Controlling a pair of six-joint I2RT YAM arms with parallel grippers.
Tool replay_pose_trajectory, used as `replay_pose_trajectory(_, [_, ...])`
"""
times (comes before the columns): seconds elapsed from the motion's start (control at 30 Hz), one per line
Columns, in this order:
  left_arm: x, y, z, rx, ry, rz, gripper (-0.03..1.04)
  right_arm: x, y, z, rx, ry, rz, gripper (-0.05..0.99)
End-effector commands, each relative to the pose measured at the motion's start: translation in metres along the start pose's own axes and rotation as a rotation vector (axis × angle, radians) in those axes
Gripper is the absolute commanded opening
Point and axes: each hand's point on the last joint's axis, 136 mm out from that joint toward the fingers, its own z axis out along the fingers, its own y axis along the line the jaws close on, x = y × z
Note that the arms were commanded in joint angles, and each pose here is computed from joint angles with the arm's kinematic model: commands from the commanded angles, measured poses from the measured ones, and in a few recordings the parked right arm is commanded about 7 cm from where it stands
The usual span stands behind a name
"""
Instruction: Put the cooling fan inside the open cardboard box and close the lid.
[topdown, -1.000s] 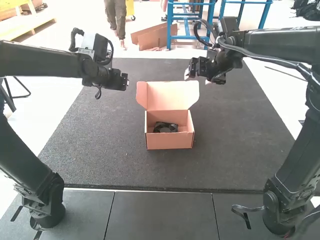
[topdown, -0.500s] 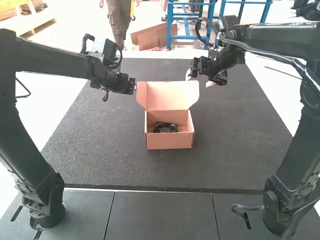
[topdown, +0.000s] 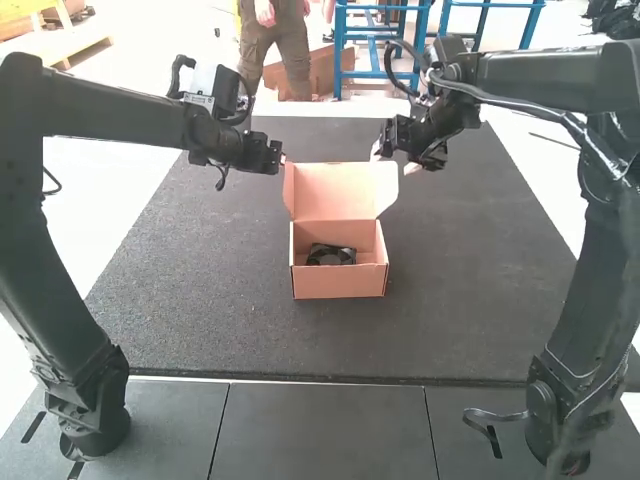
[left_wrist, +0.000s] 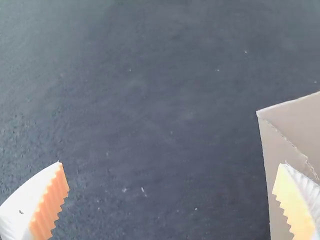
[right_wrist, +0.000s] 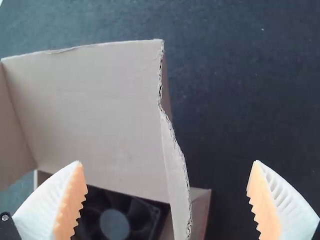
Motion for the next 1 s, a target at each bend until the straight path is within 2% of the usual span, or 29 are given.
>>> replay_pose_trajectory(0.0, [-0.014,-0.008,0.0,0.038,-0.029,-0.005,0.97,-0.013,0.004,-0.005,-0.016,-0.03,0.001,0.65])
replay_pose_trajectory(0.1, [-0.012,-0.01,0.001,0.046,-0.023,-0.004,0.97,-0.013,0.003,-0.003,-0.017,-0.029,0.002,0.55])
replay_pose_trajectory(0.27, [-0.008,-0.012,0.004,0.053,-0.012,-0.004,0.97,-0.01,0.006,0.001,-0.034,-0.014,0.004,0.52])
replay_pose_trajectory(0.37, [-0.008,-0.012,0.005,0.054,-0.01,-0.004,0.97,-0.009,0.006,0.003,-0.036,-0.008,0.01,0.39])
replay_pose_trajectory(0.63, [-0.006,-0.012,0.006,0.056,-0.006,-0.004,0.97,-0.008,0.006,0.005,-0.036,-0.005,0.018,0.25])
replay_pose_trajectory(0.87, [-0.005,-0.012,0.006,0.055,-0.003,-0.004,0.97,-0.01,0.007,0.005,-0.038,-0.012,0.021,0.19])
replay_pose_trajectory(0.97, [-0.005,-0.012,0.006,0.055,-0.003,-0.004,0.97,-0.009,0.007,0.005,-0.038,-0.01,0.025,0.09])
